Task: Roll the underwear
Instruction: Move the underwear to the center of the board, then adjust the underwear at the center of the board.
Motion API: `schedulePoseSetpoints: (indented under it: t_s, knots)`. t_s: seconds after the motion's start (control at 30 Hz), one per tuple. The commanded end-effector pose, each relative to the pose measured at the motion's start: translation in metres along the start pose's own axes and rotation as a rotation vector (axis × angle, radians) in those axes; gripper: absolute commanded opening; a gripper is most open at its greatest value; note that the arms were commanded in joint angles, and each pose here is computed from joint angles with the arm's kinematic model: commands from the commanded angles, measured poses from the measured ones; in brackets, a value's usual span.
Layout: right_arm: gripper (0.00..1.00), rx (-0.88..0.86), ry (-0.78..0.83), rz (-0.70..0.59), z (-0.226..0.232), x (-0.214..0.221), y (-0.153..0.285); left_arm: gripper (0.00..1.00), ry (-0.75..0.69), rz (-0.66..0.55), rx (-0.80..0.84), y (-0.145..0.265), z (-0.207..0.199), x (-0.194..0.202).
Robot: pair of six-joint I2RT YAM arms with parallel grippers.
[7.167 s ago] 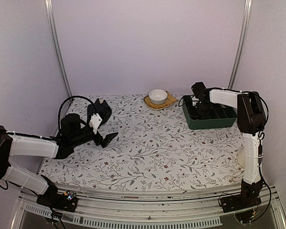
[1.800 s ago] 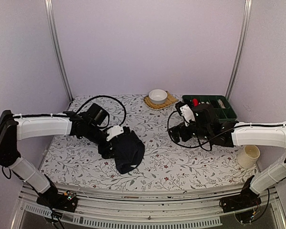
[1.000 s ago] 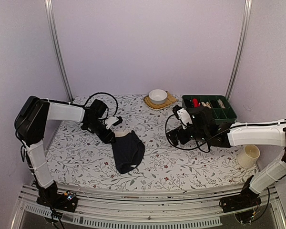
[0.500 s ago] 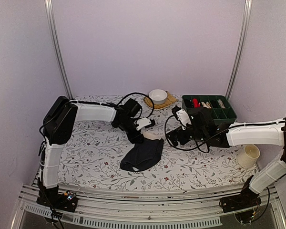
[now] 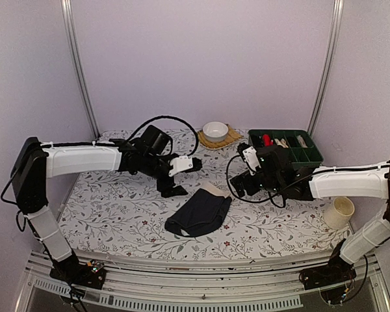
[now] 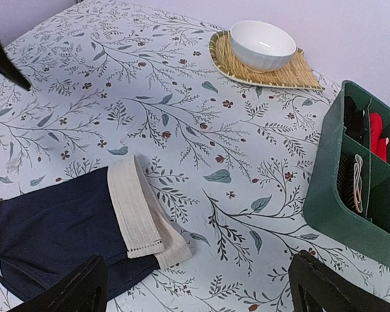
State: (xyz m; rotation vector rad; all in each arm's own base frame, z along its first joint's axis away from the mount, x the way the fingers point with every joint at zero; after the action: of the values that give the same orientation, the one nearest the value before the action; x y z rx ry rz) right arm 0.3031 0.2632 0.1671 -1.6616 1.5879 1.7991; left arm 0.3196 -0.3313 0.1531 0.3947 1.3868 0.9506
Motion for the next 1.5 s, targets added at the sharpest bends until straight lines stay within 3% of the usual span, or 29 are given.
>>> schedulePoseSetpoints:
  t_s: [0.0, 0.53, 0.93, 1.2, 1.3, 1.47]
  knots:
    - [0.99, 0.047, -0.002, 0.061, -0.001, 0.008, -0.011, 0.87, -0.101, 0.046, 0.072, -0.002, -0.036, 0.039]
    - [0.99, 0.068, 0.026, 0.291, 0.003, 0.054, -0.074, 0.84, -0.117, 0.114, 0.102, -0.002, -0.072, 0.096]
    - [1.00, 0.005, 0.033, 0.422, 0.016, 0.075, -0.073, 0.84, -0.153, 0.100, 0.139, 0.013, -0.089, 0.108]
    - [0.99, -0.127, -0.025, 0.436, 0.057, 0.075, -0.057, 0.80, -0.197, 0.093, 0.087, 0.010, -0.095, 0.120]
    - [0.99, -0.150, -0.030, 0.436, 0.070, 0.074, -0.047, 0.73, -0.205, 0.104, 0.037, 0.004, -0.092, 0.125]
    - [0.99, -0.096, 0.035, 0.406, 0.081, 0.060, -0.030, 0.33, -0.167, 0.105, -0.125, -0.003, -0.068, 0.123]
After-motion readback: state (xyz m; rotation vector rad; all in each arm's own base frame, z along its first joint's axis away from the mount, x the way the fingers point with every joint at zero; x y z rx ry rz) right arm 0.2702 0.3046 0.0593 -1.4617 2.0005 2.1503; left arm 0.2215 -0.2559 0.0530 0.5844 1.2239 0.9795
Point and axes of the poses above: each gripper's point midway between its finger pads, its own y axis back along the fingers, its own z axis along the line the jaws close on, x = y × z, the point moved 3 cm from there along y, back along the fingers, and after that the axes turned 9 degrees about y, right-handed, at the moved point
